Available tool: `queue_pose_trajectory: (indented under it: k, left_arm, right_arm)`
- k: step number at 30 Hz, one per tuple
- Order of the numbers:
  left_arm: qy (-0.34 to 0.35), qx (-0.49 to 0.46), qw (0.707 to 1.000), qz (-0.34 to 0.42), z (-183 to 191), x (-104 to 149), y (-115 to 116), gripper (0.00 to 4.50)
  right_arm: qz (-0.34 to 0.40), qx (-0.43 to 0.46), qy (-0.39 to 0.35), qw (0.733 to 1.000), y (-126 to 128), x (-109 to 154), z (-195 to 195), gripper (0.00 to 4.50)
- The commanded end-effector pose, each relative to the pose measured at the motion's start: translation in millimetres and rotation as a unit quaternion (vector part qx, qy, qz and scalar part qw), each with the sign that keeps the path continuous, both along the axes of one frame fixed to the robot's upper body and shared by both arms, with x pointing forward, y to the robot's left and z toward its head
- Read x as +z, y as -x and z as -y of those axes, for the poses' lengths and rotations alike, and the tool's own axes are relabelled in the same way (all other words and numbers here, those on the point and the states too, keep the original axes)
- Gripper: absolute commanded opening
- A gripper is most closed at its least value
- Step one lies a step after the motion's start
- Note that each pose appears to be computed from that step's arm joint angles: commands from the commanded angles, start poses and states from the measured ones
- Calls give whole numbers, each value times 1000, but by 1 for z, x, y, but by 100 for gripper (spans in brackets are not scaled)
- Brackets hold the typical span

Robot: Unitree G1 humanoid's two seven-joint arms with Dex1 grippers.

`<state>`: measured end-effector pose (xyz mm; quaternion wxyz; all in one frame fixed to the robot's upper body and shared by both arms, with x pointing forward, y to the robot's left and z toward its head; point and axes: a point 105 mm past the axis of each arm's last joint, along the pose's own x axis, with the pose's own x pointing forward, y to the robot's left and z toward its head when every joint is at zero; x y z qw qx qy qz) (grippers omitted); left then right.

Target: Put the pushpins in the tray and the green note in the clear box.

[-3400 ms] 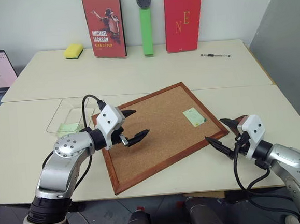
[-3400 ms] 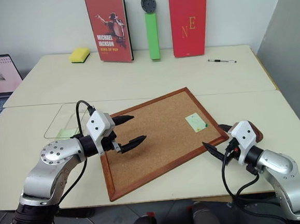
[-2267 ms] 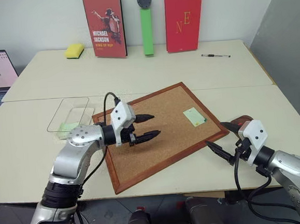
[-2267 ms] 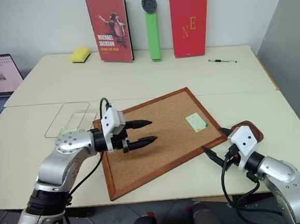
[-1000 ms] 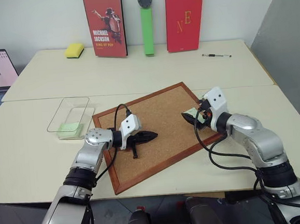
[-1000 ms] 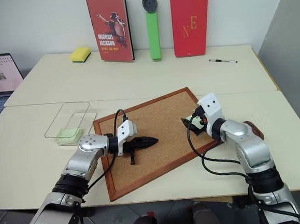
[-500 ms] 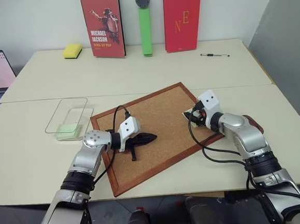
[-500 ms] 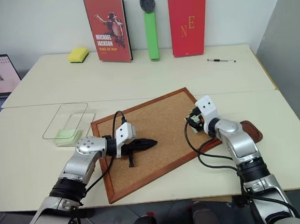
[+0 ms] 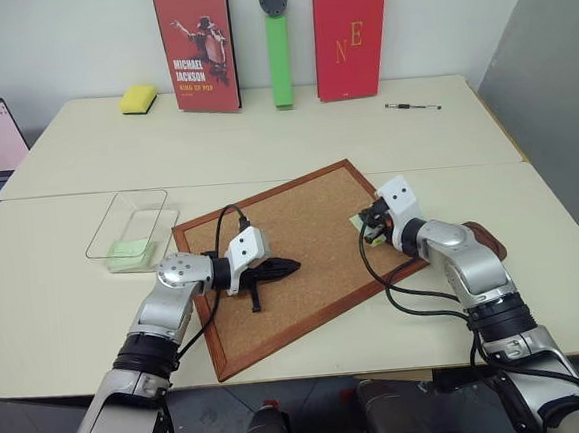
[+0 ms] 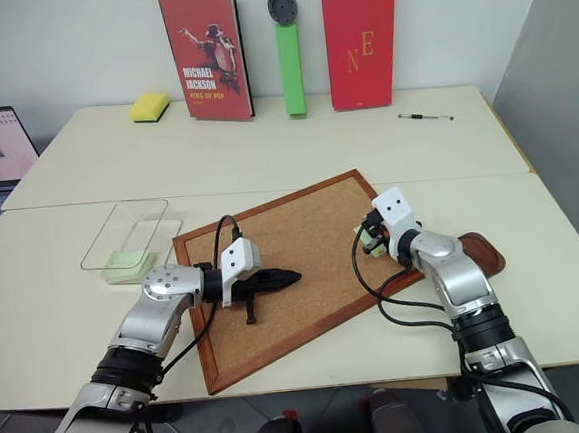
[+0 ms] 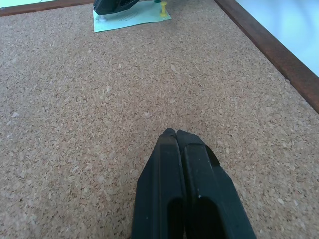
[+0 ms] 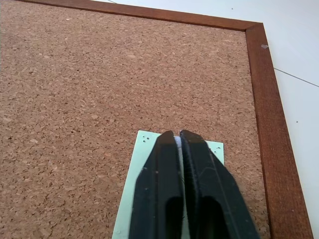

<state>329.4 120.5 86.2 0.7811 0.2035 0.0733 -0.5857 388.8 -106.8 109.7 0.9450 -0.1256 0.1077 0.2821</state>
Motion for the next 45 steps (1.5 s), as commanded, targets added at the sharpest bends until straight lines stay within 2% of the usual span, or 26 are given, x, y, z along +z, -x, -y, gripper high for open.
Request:
queue_pose_trajectory:
  k: [1, 11, 20, 23, 28, 36, 41, 45]
  left_arm:
    - [-20, 8, 1000, -10, -9, -8, 2, 0]
    - [-29, 6, 1000, -8, -8, -12, 0, 0]
    - [-29, -1, 1000, -11, -6, -15, 2, 0]
    - [-30, -4, 999, -10, -5, -15, 3, 0]
    - [-32, -8, 999, -8, -4, -16, 3, 0]
    - [-39, -16, 999, -4, -4, -17, 2, 0]
    - [-37, -21, 999, 2, -2, -15, 1, 0]
    - [-37, -23, 999, 5, -1, -14, -1, 0]
  right_arm:
    - [37, 9, -6, 999, -4, 24, -4, 3]
    - [81, 8, -25, 996, 3, 56, -8, 3]
    - [91, 0, -17, 996, 13, 64, -7, 3]
    - [98, -9, -13, 995, 19, 69, 1, 3]
    - [116, -54, 4, 992, 39, 77, 41, 3]
    - [86, -155, 136, 975, 90, 43, 119, 3]
    - [76, -176, 223, 956, 103, 29, 146, 3]
    - [72, -175, 237, 953, 104, 22, 153, 3]
